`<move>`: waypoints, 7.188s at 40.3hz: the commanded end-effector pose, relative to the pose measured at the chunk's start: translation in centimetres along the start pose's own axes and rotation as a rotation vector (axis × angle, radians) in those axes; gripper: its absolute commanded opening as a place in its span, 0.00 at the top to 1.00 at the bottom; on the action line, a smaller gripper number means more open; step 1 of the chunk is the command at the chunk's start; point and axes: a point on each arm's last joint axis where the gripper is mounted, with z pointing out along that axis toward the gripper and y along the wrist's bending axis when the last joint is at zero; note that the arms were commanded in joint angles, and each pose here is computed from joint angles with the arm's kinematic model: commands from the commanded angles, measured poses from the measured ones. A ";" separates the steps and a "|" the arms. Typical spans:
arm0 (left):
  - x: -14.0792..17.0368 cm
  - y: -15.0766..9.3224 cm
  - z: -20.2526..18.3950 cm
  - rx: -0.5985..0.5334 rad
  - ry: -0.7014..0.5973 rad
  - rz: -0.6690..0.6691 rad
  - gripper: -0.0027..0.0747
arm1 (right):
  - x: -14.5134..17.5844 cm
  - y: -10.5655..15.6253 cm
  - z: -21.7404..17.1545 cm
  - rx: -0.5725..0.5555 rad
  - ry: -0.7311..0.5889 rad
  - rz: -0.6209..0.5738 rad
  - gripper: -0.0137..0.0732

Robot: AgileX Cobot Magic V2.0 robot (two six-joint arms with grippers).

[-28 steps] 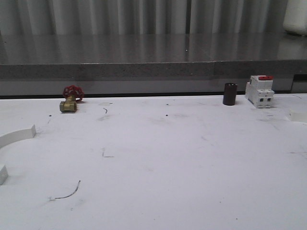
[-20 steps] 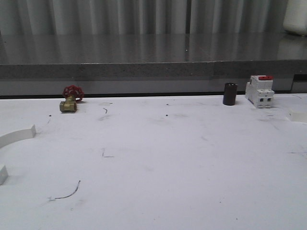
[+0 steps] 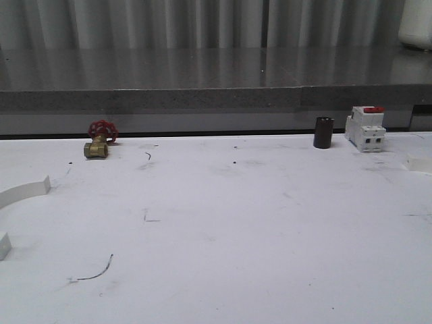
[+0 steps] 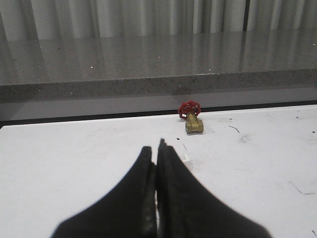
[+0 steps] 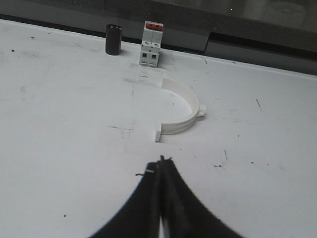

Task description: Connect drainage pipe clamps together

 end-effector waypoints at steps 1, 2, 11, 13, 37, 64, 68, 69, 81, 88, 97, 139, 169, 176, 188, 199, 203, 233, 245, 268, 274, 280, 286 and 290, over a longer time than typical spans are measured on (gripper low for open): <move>-0.8 0.0 -0.1 -0.007 -0.096 -0.007 0.99 | -1.0 -0.1 -0.2 0.013 -0.115 -0.016 0.92; -0.8 0.0 -0.1 -0.007 -0.096 -0.007 0.99 | -1.1 -0.1 -0.2 0.013 -0.118 -0.016 0.92; -0.8 0.0 -0.1 -0.007 -0.096 -0.007 0.99 | -1.2 -0.1 -0.2 0.013 -0.132 -0.015 0.92; -0.8 0.0 -0.1 -0.007 -0.096 -0.007 0.99 | -1.2 -0.1 -0.2 0.013 -0.136 -0.015 0.92; -9.6 0.4 -2.1 -0.020 -0.402 0.002 0.99 | -8.8 -0.9 -3.6 -0.016 -0.332 0.144 0.92; -14.0 0.8 3.3 -0.023 -0.032 0.097 0.86 | -16.4 -1.8 -1.4 -0.036 -0.094 0.140 0.90; -14.0 0.8 3.3 -0.022 -0.032 0.095 0.58 | -16.4 -1.8 -1.4 -0.036 -0.094 0.139 0.80; -14.0 0.7 3.3 -0.022 -0.032 0.092 0.48 | -16.4 -1.8 -1.4 -0.036 -0.094 0.139 0.77; -14.0 0.7 3.3 -0.011 -0.033 0.035 0.10 | -16.4 -1.8 -1.4 -0.033 -0.095 0.134 0.14; -14.0 0.7 3.3 -0.010 -0.033 0.030 0.10 | -16.4 -1.8 -1.4 -0.033 -0.095 0.135 0.09; -13.4 0.6 5.1 0.001 0.104 0.001 0.10 | -16.4 -1.8 -1.4 -0.033 -0.095 0.135 0.09; -1.7 1.2 26.5 0.071 1.121 -0.155 0.10 | -16.4 -1.8 -1.4 -0.033 -0.095 0.135 0.09; 1.7 1.5 28.5 0.068 1.200 -0.122 0.46 | -16.4 -1.8 -1.4 -0.033 -0.095 0.135 0.09; 1.7 1.5 28.5 0.068 1.201 -0.115 0.56 | -16.4 -1.8 -1.4 -0.033 -0.095 0.135 0.09; 1.7 1.6 28.5 0.068 1.202 -0.105 0.71 | -16.4 -1.8 -1.4 -0.033 -0.095 0.135 0.09; 1.7 1.6 28.5 0.068 1.202 -0.098 0.80 | -16.4 -1.8 -1.4 -0.033 -0.095 0.135 0.09; 1.7 1.6 28.4 0.068 1.204 -0.098 0.83 | -16.4 -1.8 -1.4 -0.033 -0.095 0.135 0.09; -9.2 -10.2 33.6 0.238 1.227 -0.036 0.83 | -16.4 -1.8 -1.4 -0.033 -0.095 0.135 0.09; -6.6 -17.2 35.3 0.276 1.308 0.036 0.86 | -16.4 -1.8 -1.4 -0.033 -0.095 0.135 0.09; -4.4 -17.9 36.8 0.085 1.300 -0.201 0.85 | -16.4 -1.8 -1.4 -0.033 -0.095 0.135 0.09; -4.5 -17.9 36.9 0.079 1.287 -0.209 0.85 | -16.4 -1.8 -1.4 -0.033 -0.095 0.135 0.09; -4.5 -18.0 37.1 0.087 1.268 -0.220 0.85 | -16.4 -1.8 -1.4 -0.033 -0.095 0.135 0.09; -4.5 -18.2 37.2 0.101 1.256 -0.244 0.85 | -16.4 -1.8 -1.4 -0.033 -0.095 0.135 0.09; -4.5 -18.6 37.2 0.113 1.250 -0.253 0.85 | -16.4 -1.8 -1.4 -0.033 -0.095 0.135 0.09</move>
